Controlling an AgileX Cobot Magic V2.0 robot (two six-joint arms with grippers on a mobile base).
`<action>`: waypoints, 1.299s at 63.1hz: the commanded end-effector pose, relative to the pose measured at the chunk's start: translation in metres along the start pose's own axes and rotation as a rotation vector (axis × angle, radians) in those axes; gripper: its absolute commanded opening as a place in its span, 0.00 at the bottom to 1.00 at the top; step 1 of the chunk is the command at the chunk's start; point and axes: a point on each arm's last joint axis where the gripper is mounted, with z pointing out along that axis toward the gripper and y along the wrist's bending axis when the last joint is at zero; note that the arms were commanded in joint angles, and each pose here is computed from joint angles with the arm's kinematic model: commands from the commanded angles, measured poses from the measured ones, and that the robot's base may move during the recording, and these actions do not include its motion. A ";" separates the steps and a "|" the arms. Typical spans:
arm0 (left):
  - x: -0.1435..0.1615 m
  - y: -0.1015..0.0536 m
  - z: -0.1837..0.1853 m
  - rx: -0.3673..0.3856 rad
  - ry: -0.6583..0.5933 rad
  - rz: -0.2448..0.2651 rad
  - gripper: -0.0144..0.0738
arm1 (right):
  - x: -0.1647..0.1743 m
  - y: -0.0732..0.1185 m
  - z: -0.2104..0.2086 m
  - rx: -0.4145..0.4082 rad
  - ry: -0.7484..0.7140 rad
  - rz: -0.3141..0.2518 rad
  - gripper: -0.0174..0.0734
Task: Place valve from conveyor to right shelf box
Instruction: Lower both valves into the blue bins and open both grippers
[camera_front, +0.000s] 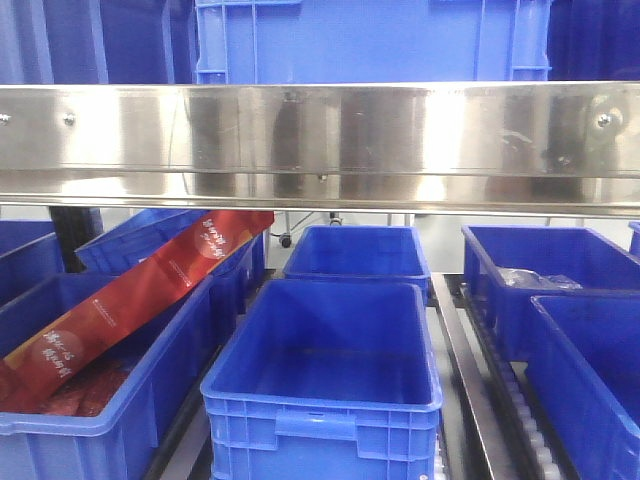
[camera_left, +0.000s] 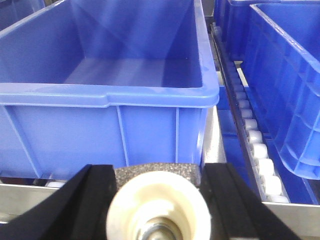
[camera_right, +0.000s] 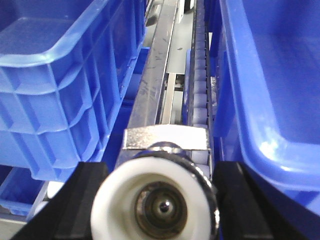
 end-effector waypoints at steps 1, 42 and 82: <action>-0.010 0.001 -0.006 -0.006 -0.089 -0.006 0.04 | -0.012 -0.001 -0.006 0.013 -0.117 -0.009 0.01; -0.048 -0.043 0.052 0.192 -0.103 0.019 0.04 | -0.065 0.035 -0.021 -0.101 -0.319 -0.137 0.01; -0.121 -0.174 0.153 0.470 -0.234 0.075 0.04 | -0.115 0.069 0.054 -0.202 -0.410 -0.074 0.01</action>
